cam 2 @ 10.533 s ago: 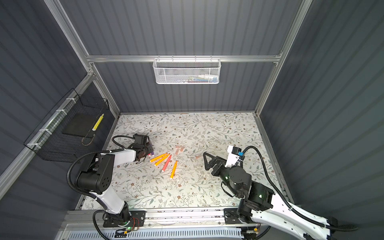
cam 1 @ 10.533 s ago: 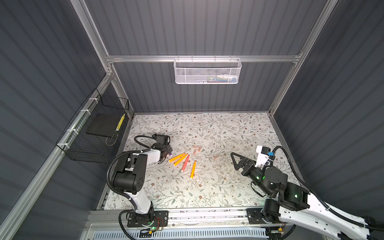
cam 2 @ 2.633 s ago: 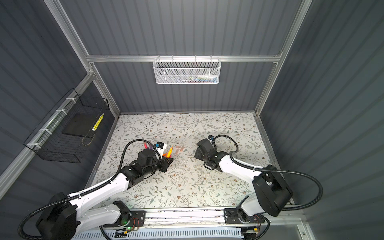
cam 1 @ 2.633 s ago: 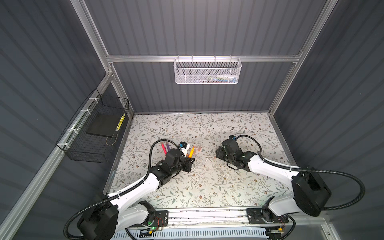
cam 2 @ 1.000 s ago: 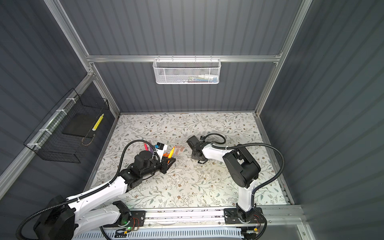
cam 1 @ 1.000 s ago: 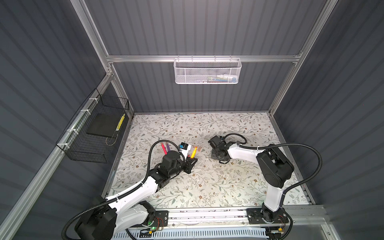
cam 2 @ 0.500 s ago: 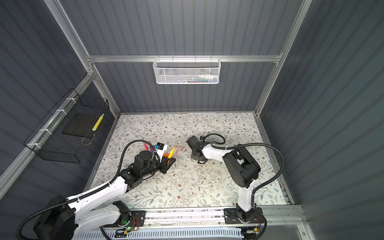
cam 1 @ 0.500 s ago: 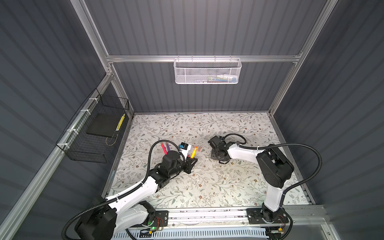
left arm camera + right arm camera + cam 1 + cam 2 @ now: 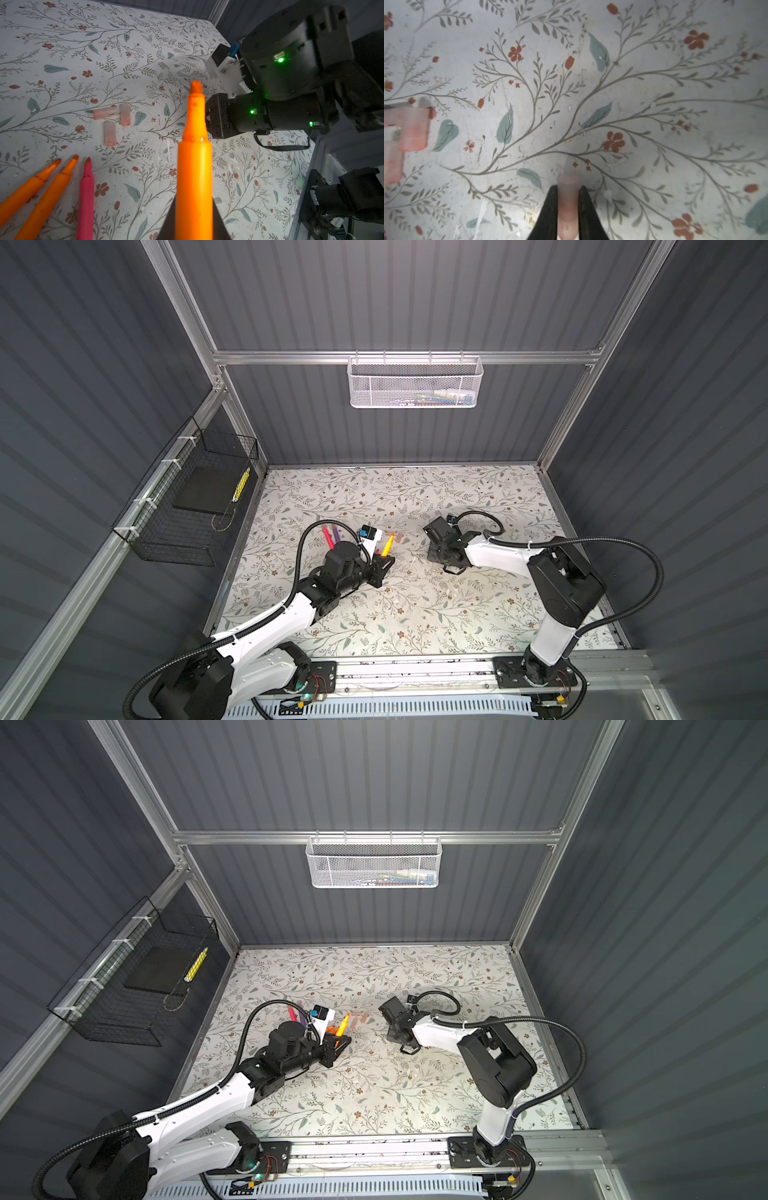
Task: Insert the pens into the pen caps
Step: 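Lift the pink cap with the right gripper, then bring the pink cap toward the orange marker tip while the left gripper raises the marker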
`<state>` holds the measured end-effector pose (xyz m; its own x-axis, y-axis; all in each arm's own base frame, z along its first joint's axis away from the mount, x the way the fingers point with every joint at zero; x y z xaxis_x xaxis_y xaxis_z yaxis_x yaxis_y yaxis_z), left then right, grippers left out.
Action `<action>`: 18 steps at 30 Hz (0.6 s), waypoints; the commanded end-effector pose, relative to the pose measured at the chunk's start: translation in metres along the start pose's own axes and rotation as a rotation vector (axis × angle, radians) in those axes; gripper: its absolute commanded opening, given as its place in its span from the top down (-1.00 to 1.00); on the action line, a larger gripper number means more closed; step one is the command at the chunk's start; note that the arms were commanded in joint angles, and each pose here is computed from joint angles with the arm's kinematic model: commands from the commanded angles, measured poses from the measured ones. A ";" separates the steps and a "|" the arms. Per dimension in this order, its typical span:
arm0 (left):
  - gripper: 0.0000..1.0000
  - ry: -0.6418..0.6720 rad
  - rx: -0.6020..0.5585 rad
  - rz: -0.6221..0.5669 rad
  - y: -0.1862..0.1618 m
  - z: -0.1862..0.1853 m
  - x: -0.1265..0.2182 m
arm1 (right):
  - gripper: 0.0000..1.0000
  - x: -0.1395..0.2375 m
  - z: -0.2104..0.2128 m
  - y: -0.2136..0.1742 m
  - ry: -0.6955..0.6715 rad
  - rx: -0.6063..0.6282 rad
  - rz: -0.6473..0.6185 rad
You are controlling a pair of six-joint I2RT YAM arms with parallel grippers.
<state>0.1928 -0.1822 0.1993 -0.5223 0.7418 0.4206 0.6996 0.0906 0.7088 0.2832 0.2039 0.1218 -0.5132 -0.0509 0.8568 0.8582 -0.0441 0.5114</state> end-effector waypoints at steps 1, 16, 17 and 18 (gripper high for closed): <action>1.00 -0.009 -0.026 -0.012 0.005 -0.005 0.003 | 0.90 0.020 -0.004 0.007 0.038 -0.060 -0.106; 1.00 -0.021 0.160 -0.069 0.021 -0.033 0.017 | 0.98 0.129 -0.049 -0.004 0.376 -0.197 -0.464; 1.00 -0.007 0.112 -0.068 0.018 -0.040 0.016 | 0.98 0.136 -0.051 -0.006 0.406 -0.197 -0.480; 1.00 -0.015 0.057 -0.061 0.013 -0.051 0.014 | 0.98 0.141 -0.054 -0.008 0.427 -0.203 -0.494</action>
<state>0.1797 -0.1895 0.2264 -0.5396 0.7368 0.4073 0.7517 0.2037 0.6273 0.2118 0.1462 0.2222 -0.8209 -0.3064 0.4819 0.5649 -0.3124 0.7637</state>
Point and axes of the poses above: each gripper's point midway between its finger pads, its own x axis back along the fingers, its own z axis along the line the jaws close on, y = z × x, the point moved 10 cm from there along x, back along the fingers, and after that the axes turned 11 degrees about x, right-handed, at the moved point
